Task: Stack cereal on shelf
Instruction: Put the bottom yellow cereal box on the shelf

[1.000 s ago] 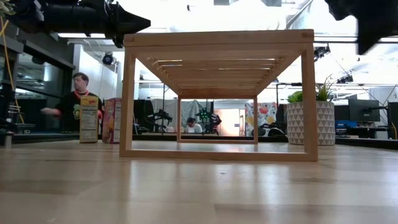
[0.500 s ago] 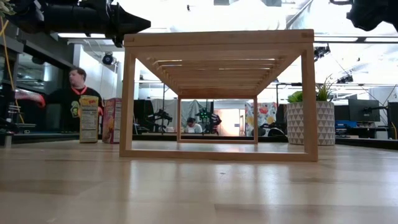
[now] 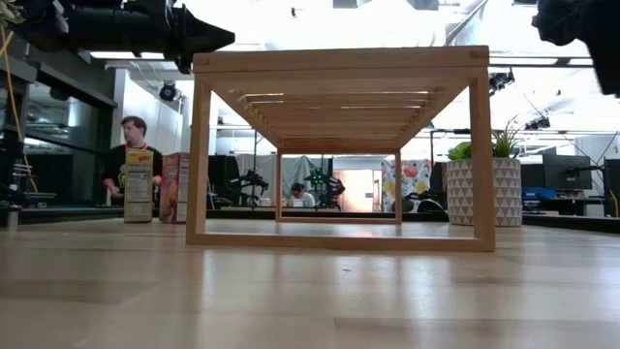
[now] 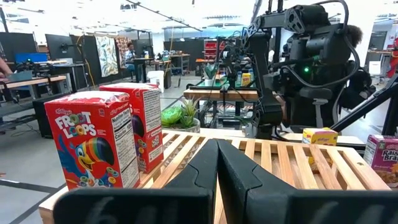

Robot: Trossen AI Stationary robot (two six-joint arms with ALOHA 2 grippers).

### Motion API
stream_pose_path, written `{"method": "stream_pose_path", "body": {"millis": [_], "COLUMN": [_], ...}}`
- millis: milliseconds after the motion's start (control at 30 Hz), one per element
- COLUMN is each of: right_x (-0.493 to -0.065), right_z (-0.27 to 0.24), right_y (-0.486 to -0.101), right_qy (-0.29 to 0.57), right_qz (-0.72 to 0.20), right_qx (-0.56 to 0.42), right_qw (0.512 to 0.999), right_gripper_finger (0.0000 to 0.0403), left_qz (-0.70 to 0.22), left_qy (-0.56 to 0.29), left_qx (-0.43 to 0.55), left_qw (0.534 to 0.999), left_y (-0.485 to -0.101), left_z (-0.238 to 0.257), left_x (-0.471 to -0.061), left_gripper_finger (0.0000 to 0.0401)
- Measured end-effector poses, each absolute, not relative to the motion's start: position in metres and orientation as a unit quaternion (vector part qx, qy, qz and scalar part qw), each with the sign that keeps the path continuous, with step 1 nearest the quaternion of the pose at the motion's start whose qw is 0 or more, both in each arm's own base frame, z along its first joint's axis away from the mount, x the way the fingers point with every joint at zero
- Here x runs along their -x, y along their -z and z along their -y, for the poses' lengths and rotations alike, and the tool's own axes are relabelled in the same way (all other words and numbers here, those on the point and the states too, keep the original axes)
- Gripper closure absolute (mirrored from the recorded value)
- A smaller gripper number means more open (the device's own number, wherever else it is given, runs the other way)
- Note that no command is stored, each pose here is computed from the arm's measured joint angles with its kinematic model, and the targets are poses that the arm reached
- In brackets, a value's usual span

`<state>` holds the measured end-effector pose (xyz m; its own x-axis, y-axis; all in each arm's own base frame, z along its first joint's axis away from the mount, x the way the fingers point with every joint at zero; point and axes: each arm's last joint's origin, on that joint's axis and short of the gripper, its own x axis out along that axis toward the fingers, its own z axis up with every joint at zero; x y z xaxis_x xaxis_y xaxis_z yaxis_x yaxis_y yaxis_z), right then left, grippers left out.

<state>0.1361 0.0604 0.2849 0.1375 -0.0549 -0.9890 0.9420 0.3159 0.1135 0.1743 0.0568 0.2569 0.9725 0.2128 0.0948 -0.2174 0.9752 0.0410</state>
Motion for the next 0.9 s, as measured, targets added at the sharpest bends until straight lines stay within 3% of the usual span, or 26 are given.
{"method": "stream_pose_path", "body": {"millis": [500,667,900], "right_x": [-0.141,-0.146,-0.150], "right_z": [-0.073,-0.088,-0.108], "right_y": [-0.273,-0.263,-0.255], "right_qy": [0.391,0.384,0.368], "right_qz": [-0.586,-0.627,-0.634], "right_qx": [-0.427,-0.405,-0.399], "right_qw": [0.567,0.544,0.551], "right_gripper_finger": [0.0122,0.0107,0.0107], "left_qz": [0.045,0.045,0.046], "left_qy": [-0.108,-0.108,-0.108], "left_qx": [-0.025,-0.024,-0.016], "left_qw": [0.993,0.993,0.993], "left_y": [-0.257,-0.257,-0.257], "left_z": [-0.057,-0.057,-0.057], "left_x": [-0.174,-0.174,-0.174], "left_gripper_finger": [0.0398,0.0398,0.0398]}}
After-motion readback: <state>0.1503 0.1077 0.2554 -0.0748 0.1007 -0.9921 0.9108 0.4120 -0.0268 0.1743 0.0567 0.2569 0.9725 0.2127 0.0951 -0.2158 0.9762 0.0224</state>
